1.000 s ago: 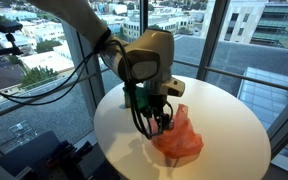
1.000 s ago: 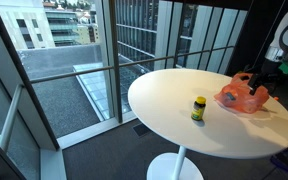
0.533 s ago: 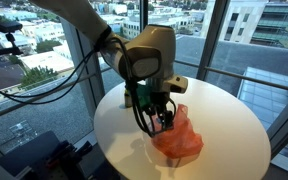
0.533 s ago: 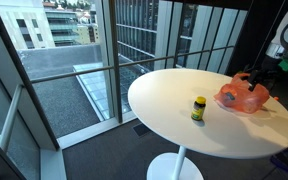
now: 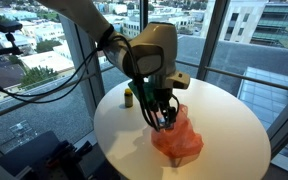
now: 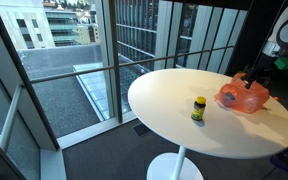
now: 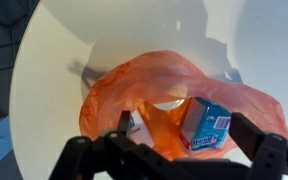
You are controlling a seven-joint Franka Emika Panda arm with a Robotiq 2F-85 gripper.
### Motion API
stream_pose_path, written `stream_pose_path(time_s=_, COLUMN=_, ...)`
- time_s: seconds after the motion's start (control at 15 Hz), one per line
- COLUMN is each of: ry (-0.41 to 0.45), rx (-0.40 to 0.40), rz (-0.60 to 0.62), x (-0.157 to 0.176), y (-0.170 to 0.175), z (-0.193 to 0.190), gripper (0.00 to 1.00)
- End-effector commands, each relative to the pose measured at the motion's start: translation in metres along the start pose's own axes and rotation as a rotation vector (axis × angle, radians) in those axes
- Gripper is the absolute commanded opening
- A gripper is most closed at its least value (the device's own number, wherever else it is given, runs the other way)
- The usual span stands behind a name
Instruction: Remove the white bottle from the plastic and put it on the table
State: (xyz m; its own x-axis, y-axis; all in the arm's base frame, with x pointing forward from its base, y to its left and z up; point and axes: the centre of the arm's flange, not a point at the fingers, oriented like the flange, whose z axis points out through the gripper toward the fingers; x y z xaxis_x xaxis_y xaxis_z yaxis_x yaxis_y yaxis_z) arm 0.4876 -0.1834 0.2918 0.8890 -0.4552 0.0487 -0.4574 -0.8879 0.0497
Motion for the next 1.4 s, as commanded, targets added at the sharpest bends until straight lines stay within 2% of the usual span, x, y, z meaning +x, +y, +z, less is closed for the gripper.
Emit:
stream_pose_path(time_s=0.0, ry=0.012, rx=-0.006, rz=0.011, x=0.017, y=-0.006, z=0.011, gripper=1.0)
stream_pose_path(time_s=0.53, ry=-0.013, rx=-0.024, rz=0.002, x=0.026, y=-0.01, z=0.038, gripper=1.0)
stream_pose_path(time_s=1.33, ry=-0.083, rx=-0.025, rz=-0.04, x=0.004, y=-0.008, z=0.036, gripper=1.0)
